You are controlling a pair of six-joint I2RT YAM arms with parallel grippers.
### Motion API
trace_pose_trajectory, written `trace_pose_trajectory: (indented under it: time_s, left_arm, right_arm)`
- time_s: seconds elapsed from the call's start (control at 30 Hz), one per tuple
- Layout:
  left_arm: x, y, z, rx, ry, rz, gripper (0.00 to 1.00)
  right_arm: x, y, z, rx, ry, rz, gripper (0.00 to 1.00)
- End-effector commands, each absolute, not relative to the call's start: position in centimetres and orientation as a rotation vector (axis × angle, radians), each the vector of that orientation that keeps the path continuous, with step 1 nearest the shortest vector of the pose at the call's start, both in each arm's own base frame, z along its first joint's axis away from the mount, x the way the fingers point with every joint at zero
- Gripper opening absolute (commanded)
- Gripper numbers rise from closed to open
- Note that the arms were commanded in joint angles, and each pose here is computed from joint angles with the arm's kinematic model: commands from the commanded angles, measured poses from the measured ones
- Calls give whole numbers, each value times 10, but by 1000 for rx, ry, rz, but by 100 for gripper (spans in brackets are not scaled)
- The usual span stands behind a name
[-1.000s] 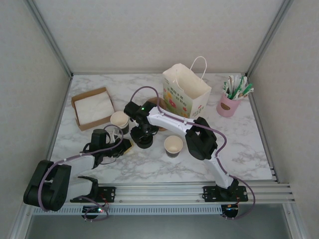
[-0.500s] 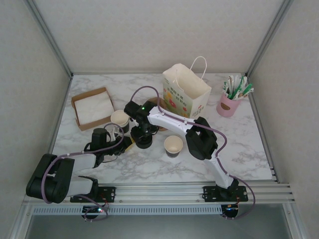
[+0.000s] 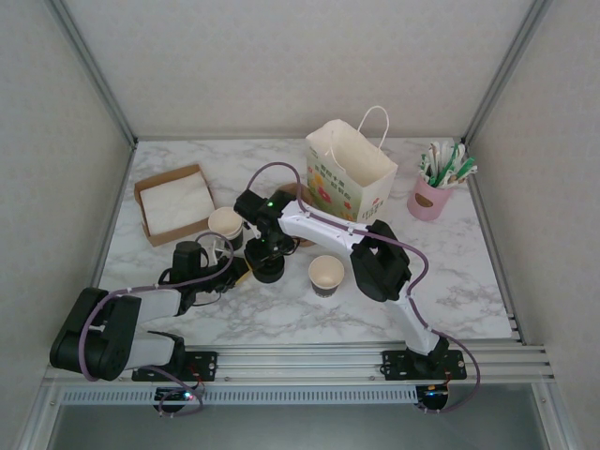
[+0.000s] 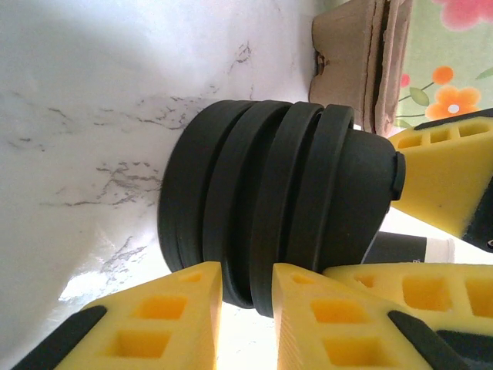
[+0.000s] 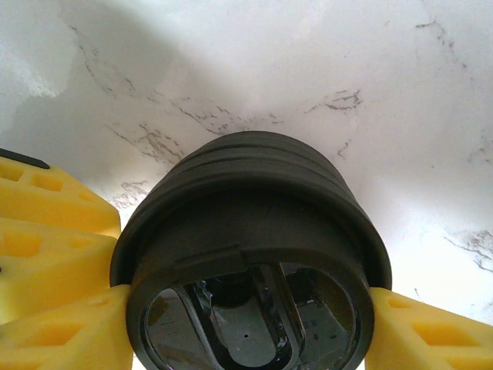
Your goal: Pack the takeout coffee
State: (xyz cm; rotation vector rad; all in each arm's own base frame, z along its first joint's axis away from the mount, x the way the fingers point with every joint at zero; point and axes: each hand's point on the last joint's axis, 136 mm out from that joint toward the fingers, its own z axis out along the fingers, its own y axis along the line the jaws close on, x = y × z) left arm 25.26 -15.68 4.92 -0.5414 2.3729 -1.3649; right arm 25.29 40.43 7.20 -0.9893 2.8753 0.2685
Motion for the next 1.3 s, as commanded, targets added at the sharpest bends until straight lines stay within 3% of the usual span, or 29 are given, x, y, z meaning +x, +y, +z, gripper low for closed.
trace_pose_trajectory:
  time_s: [0.0, 0.9, 1.27]
  left_arm:
    - [247, -160, 47, -504, 2386, -1376, 24]
    - [244, -157, 52, -504, 2389, -1340, 24]
    - [248, -148, 92, -454, 2360, -1226, 44]
  right_arm:
    - [248, 404, 95, -963, 2865, 349, 68]
    - [251, 392, 124, -889, 2827, 317, 67]
    - [248, 385, 159, -864, 2751, 377, 67]
